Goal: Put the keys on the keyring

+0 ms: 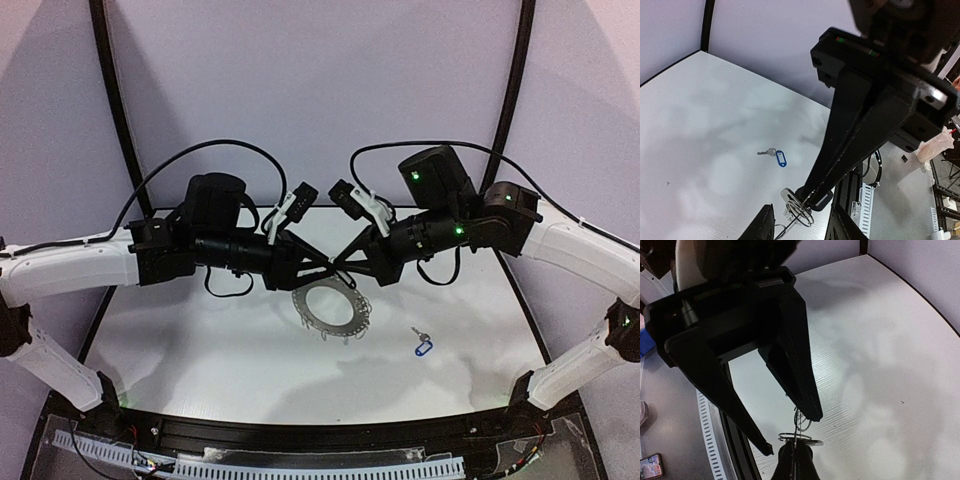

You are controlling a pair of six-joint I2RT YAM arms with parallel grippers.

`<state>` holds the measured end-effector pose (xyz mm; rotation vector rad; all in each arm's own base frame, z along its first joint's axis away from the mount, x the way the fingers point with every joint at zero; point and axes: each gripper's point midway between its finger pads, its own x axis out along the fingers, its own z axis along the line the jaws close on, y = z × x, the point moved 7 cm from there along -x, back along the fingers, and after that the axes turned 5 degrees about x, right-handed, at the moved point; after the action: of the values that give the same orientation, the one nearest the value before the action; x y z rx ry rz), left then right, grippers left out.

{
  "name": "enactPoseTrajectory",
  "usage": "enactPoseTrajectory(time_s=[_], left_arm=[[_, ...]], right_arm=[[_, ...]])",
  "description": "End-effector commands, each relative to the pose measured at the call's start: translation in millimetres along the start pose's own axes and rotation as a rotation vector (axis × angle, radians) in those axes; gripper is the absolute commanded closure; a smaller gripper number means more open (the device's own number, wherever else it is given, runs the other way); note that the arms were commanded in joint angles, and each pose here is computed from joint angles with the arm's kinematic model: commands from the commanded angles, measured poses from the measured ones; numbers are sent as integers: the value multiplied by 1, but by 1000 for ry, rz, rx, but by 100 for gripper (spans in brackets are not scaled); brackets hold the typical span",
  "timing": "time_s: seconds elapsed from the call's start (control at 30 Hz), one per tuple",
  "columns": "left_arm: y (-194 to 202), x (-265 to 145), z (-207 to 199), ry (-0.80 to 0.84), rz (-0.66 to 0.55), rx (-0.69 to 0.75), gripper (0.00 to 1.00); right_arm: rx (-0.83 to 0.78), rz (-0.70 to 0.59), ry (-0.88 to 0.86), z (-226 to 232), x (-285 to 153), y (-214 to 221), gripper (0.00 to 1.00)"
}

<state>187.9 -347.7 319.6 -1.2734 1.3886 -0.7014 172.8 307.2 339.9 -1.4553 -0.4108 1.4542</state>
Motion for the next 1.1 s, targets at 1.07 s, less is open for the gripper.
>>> enactPoseTrajectory(time_s=[1.07], left_arm=[[6, 8, 3, -165, 134, 98, 99]], right_arm=[[24, -47, 51, 1, -13, -14, 100]])
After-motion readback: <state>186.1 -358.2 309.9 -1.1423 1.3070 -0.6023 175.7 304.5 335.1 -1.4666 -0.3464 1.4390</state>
